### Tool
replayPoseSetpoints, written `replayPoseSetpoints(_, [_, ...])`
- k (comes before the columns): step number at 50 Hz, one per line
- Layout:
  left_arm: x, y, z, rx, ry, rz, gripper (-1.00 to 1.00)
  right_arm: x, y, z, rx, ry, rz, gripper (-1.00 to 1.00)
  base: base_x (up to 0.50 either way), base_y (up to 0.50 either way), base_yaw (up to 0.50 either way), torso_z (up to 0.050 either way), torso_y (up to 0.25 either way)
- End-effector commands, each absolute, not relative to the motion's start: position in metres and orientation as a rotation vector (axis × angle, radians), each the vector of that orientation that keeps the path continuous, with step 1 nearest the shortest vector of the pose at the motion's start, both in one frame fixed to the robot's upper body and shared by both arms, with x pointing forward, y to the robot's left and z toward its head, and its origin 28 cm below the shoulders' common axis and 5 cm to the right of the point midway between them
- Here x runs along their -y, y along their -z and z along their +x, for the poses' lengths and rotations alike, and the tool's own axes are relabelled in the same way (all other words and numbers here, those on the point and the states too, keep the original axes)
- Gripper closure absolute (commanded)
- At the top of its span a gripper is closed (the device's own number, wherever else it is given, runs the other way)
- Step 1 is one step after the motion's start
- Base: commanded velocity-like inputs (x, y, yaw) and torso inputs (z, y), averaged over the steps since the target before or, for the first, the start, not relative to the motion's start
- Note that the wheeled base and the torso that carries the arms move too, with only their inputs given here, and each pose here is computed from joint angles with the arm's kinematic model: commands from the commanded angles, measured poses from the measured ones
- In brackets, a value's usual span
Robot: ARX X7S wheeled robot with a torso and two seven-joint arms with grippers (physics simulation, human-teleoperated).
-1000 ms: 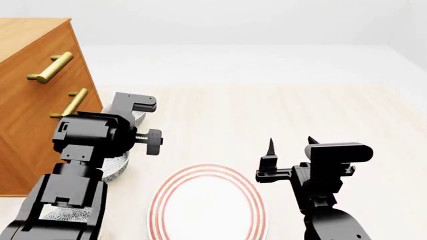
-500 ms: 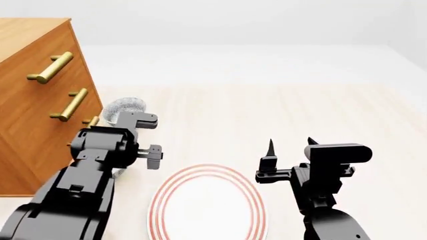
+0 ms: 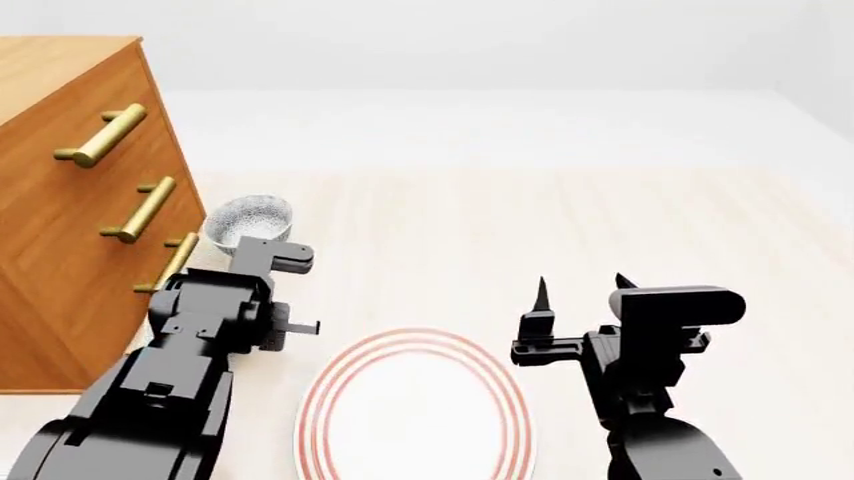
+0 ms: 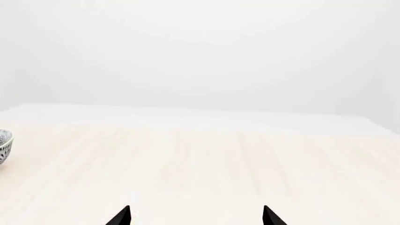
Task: Put the bowl in the middle on the plate.
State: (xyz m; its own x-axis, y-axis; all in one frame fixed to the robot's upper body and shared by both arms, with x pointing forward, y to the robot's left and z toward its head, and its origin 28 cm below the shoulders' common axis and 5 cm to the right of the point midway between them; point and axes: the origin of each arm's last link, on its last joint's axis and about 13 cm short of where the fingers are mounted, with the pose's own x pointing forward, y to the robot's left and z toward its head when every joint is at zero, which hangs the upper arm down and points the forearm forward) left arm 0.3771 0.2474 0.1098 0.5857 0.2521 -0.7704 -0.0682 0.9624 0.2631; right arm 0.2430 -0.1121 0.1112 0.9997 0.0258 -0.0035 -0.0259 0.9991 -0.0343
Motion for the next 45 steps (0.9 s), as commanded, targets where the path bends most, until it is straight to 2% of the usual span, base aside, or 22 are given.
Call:
replayPoseSetpoints(1, [-0.245,-0.107,0.374,-0.925,-0.146,0.183,1.0,0.112,-0.112,0.242,0.0,-0.027,-0.033,-1.0,0.0,0.0,0.0,0.0,0.0])
replayPoseSetpoints(10, [-0.245,-0.114,0.374,-0.897,-0.145,0.191,1.0,0.112,-0.112,0.242,0.001,-0.023,-0.031,-1.0,0.0,0.0,0.0,0.0,0.0])
replayPoseSetpoints(22, [-0.245,-0.169,0.366,-0.686,-0.101,0.178,1.0,0.112,-0.111,0.241,0.003,-0.022,-0.027,-1.0,0.0,0.0,0.0,0.0,0.0])
replayPoseSetpoints(33, [-0.245,-0.184,0.365,-0.607,-0.104,0.179,1.0,0.113,-0.111,0.24,0.005,-0.019,-0.025,-1.0,0.0,0.0,0.0,0.0,0.0])
replayPoseSetpoints(37, [-0.241,-0.186,0.36,-0.594,-0.077,0.196,1.0,0.113,-0.111,0.24,0.007,-0.019,-0.025,-1.0,0.0,0.0,0.0,0.0,0.0])
replayPoseSetpoints(45, [-0.222,-0.189,0.33,-0.487,0.101,0.364,1.0,0.114,-0.113,0.24,0.012,-0.011,-0.024,-1.0,0.0,0.0,0.0,0.0,0.0])
